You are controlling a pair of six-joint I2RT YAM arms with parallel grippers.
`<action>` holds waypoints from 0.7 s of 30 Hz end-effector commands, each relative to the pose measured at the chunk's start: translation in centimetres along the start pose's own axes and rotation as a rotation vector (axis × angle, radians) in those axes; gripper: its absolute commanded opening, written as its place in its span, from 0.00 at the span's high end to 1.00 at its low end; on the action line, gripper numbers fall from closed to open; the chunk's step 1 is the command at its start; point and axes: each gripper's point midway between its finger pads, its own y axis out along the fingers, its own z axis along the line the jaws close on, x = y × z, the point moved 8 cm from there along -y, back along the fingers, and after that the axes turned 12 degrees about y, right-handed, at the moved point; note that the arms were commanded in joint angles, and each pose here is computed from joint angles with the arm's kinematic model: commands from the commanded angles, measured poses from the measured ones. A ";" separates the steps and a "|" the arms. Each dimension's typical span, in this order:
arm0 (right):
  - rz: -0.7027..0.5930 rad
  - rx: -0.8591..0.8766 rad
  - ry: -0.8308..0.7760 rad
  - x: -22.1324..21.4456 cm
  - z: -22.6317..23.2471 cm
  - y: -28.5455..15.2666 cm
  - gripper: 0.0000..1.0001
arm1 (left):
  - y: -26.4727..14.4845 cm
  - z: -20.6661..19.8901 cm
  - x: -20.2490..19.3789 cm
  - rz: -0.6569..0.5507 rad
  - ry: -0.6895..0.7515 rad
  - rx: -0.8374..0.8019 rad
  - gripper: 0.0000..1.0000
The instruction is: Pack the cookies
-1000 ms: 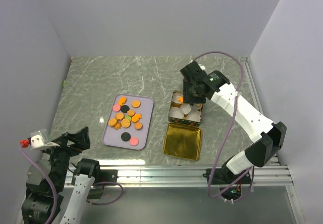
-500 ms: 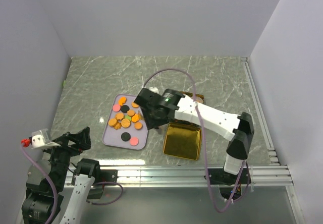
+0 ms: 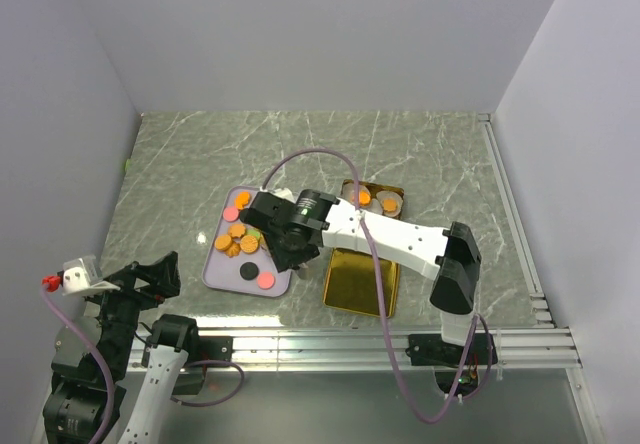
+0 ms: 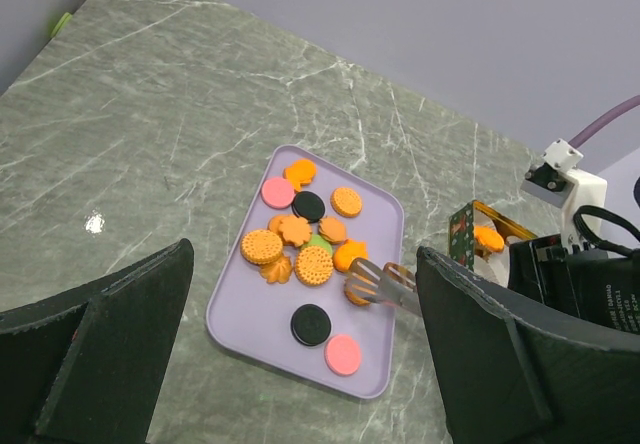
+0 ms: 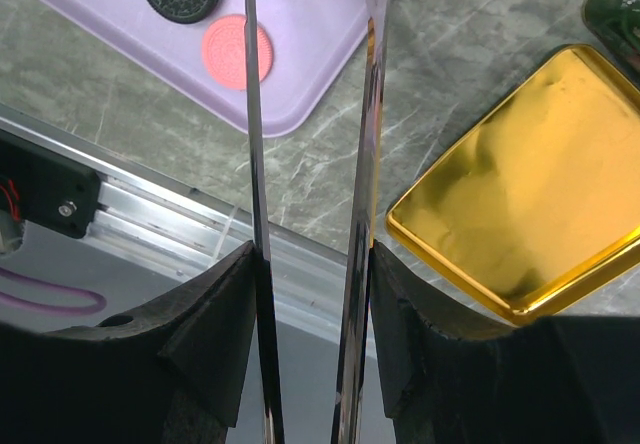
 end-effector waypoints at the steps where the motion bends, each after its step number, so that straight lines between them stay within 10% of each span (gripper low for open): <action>1: -0.013 0.015 0.001 0.0 1.1 -0.3 0.47 | -0.5 -0.1 0.5 -0.068 0.006 -0.036 0.01; 21: -0.004 -0.072 -0.043 -0.6 1.6 0.9 0.57 | -0.6 -0.1 0.5 -0.070 0.006 -0.036 0.01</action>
